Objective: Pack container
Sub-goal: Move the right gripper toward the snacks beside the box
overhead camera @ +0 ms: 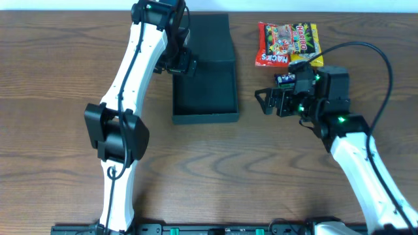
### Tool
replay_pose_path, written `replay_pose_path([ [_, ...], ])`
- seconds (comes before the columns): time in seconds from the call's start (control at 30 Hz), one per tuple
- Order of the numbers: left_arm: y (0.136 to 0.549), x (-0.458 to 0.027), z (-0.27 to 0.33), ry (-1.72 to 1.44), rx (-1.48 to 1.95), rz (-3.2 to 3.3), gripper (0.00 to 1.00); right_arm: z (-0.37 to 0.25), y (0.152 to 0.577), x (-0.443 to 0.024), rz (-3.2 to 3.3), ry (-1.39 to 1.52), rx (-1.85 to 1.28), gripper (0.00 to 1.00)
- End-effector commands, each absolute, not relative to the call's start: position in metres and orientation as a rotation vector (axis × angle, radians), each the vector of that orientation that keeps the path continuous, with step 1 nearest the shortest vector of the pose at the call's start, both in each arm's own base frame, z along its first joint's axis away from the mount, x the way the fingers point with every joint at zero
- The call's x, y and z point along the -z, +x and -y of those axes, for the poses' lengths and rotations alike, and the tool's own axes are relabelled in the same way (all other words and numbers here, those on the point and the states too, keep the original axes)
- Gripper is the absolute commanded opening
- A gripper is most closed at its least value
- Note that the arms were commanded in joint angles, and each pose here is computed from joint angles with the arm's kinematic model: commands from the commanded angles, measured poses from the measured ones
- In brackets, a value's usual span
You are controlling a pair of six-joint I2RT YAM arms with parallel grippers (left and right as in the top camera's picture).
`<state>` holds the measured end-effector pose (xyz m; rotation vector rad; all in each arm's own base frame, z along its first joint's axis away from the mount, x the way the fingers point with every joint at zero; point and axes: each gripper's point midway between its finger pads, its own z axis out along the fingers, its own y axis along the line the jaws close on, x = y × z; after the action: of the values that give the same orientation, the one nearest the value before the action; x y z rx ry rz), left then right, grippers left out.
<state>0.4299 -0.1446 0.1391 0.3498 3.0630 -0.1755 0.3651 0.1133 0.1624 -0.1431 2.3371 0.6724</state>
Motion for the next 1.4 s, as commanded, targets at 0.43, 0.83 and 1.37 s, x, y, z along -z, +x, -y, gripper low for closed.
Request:
replay_pose_path([
  [0.43, 0.418, -0.073, 0.127, 0.34, 0.23, -3.206, 0.87, -0.148, 0.379, -0.144, -2.337, -0.258, -0.69, 0.99],
  [0.83, 0.399, -0.038, 0.121, 0.343, 0.16, -3.282, 0.26, -0.15, 0.387, -0.159, -2.299, -0.264, -0.688, 0.99],
  [1.37, 0.384, -0.037, 0.12, 0.244, 0.07, -3.348, 0.06, -0.14, 0.403, -0.195, -2.264, -0.256, -0.635, 0.99],
])
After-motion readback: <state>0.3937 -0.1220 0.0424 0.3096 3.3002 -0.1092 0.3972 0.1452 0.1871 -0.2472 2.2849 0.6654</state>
